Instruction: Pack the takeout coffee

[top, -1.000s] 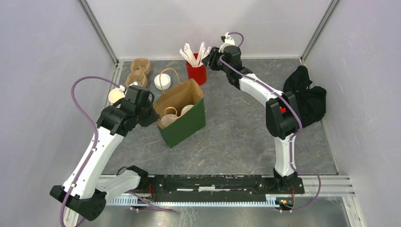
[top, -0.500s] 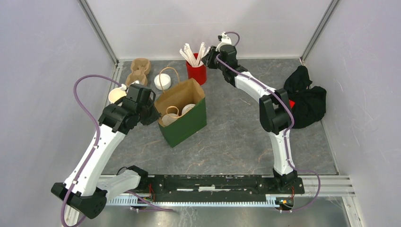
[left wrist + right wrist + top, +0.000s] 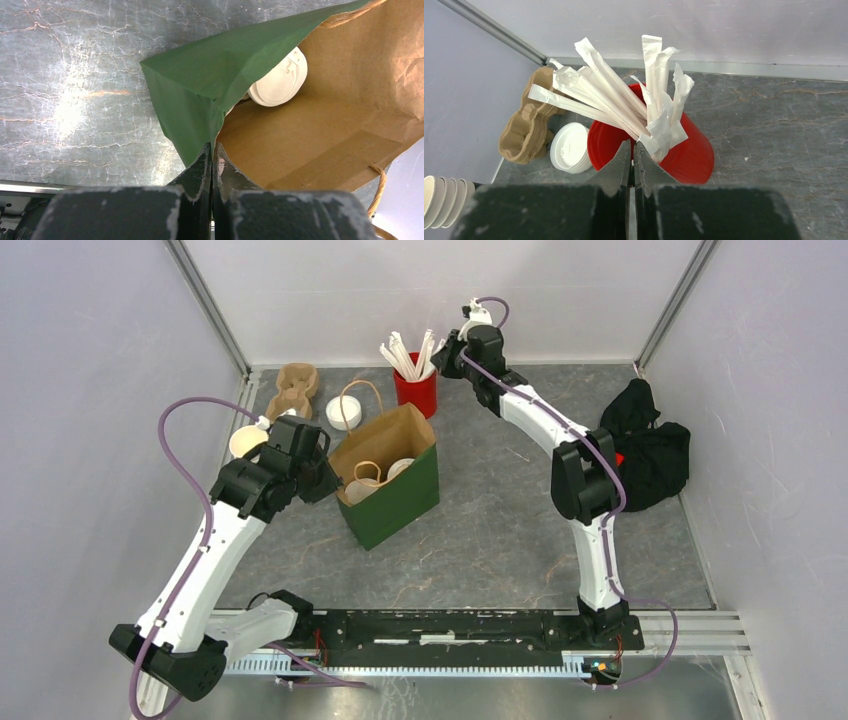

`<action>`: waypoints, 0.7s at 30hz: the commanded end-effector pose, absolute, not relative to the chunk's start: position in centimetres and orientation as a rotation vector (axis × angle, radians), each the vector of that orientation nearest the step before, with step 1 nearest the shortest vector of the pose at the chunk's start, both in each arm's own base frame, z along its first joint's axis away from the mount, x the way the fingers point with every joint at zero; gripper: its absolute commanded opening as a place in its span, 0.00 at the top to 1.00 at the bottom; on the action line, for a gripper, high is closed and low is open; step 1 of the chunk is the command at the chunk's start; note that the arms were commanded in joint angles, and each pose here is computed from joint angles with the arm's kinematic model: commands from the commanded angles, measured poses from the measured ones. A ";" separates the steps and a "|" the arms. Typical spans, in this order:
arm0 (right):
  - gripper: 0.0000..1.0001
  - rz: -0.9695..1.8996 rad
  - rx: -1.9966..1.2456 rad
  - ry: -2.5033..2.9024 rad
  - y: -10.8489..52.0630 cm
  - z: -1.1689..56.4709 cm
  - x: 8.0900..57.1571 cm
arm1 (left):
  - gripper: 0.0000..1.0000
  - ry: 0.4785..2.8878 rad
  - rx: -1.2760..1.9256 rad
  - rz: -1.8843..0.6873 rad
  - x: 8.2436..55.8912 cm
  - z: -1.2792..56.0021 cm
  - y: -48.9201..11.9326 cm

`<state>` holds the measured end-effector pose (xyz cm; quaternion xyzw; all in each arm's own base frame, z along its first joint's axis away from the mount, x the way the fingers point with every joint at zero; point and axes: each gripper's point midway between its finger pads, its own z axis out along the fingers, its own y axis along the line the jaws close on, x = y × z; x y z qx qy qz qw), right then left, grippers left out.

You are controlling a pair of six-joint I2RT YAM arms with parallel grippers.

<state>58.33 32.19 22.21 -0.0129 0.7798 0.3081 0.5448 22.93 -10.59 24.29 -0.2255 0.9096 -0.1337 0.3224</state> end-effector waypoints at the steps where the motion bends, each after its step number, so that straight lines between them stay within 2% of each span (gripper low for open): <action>1: 0.97 0.717 -0.062 1.683 30.8 32.7 56.9 | 0.98 2.354 -0.578 -0.385 23.6 25.2 -11.0; 12: 1.00 0.558 -0.178 1.526 25.6 45.3 50.1 | 0.98 2.358 -0.578 -0.384 23.4 24.8 -10.9; 21: 1.00 0.606 -0.404 1.420 21.4 51.2 36.0 | 0.98 2.345 -0.573 -0.406 23.4 24.8 -11.1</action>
